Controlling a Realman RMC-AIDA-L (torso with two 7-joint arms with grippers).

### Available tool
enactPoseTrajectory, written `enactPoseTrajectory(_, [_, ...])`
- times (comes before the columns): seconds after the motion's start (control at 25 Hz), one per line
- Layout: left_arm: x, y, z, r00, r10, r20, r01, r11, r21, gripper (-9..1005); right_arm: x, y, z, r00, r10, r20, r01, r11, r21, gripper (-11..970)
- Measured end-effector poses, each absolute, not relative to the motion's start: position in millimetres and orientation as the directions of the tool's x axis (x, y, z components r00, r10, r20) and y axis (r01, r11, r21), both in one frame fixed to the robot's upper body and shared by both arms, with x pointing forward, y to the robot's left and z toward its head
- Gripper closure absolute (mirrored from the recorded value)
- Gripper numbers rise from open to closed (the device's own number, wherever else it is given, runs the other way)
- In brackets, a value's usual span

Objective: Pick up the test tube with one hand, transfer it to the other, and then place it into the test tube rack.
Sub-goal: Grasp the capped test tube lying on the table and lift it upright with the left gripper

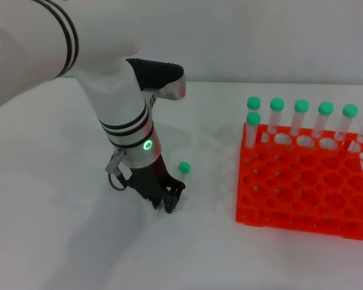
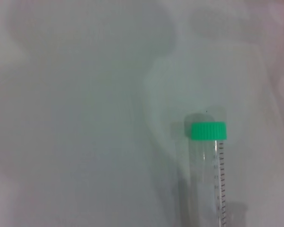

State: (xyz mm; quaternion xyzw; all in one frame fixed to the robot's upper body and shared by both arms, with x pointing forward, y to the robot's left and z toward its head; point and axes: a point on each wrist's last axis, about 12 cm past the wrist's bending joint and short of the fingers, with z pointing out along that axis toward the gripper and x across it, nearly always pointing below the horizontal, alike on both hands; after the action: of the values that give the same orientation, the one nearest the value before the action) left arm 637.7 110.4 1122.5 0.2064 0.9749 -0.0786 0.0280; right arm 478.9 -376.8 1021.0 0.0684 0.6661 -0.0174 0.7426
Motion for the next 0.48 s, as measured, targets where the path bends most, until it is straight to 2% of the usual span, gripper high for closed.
enactPoseTrajectory(0.16, [649, 112, 1126, -0.907, 0.384, -0.170, 0.408, 0.904, -0.132, 807, 479, -378, 1021, 0.112, 0.061, -0.992, 0.122, 0.990, 0.074, 104])
enactPoseTrajectory(0.48, [678, 118, 1148, -0.856, 0.292, -0.426, 0.425, 0.867, -0.261, 807, 480, -381, 1023, 0.121, 0.064, -0.991, 0.140, 0.987, 0.081, 104])
